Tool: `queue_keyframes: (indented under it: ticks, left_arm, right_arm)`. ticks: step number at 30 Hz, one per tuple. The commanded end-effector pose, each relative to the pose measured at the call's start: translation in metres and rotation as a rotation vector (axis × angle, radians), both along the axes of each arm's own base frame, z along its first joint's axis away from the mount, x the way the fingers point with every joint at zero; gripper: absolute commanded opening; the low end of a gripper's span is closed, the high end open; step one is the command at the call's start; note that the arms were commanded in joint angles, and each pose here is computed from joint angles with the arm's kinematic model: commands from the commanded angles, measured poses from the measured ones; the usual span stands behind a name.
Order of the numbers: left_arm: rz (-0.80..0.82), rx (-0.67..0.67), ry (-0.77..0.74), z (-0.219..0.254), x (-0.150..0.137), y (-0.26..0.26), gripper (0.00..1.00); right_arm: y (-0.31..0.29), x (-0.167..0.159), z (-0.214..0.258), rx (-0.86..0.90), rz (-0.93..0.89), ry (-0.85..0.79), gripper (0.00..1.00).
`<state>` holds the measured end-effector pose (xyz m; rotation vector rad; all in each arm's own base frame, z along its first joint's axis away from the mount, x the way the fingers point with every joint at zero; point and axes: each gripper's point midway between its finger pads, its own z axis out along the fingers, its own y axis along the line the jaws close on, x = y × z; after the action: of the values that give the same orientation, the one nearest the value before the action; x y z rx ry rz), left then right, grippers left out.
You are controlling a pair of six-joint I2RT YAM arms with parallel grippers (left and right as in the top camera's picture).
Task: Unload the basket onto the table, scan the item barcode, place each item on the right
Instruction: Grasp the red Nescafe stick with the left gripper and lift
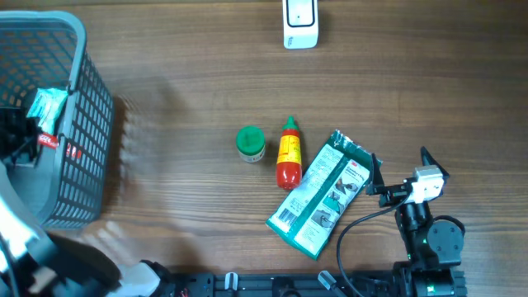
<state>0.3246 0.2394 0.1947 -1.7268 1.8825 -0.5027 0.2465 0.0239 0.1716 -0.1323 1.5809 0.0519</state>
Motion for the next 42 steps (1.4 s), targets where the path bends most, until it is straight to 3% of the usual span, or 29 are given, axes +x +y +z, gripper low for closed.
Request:
queue_keyframes:
  ticks: [1, 11, 24, 25, 26, 27, 29, 37, 42]
  left_arm:
    - [-0.173, 0.139, 0.034, -0.025, 0.005, 0.024, 0.04]
    - [-0.614, 0.373, 0.122, -0.069, 0.007, 0.032, 0.04]
    - [-0.717, 0.404, 0.180, -0.094, 0.003, 0.036, 0.05]
    - [-0.713, 0.409, 0.197, -0.096, 0.001, 0.038, 0.20]
    - [-0.709, 0.413, 0.205, -0.097, 0.001, 0.040, 0.44]
    - [-0.706, 0.412, 0.204, -0.098, 0.001, 0.041, 0.84]
    - [-0.685, 0.410, 0.199, -0.098, 0.004, 0.043, 1.00]
    - [-0.640, 0.365, 0.202, -0.121, 0.010, 0.050, 1.00]
    - [-0.600, 0.244, 0.238, -0.159, 0.006, 0.046, 0.90]
  right_arm:
    - [-0.001, 0.000, 0.000, -0.009, -0.010, -0.002, 1.00]
    - [-0.001, 0.000, 0.000, -0.009, -0.009, -0.002, 1.00]
    - [-0.001, 0.000, 0.000, -0.009, -0.009, -0.002, 1.00]
    - [-0.001, 0.000, 0.000, -0.009, -0.009, -0.002, 1.00]
    - [-0.001, 0.000, 0.000, -0.009, -0.009, -0.002, 1.00]
    - [-0.001, 0.000, 0.000, -0.009, -0.009, -0.002, 1.00]
    - [-0.001, 0.000, 0.000, -0.009, -0.009, -0.002, 1.00]
    - [-0.001, 0.000, 0.000, -0.009, -0.009, -0.002, 1.00]
    - [-0.001, 0.000, 0.000, -0.009, -0.009, -0.002, 1.00]
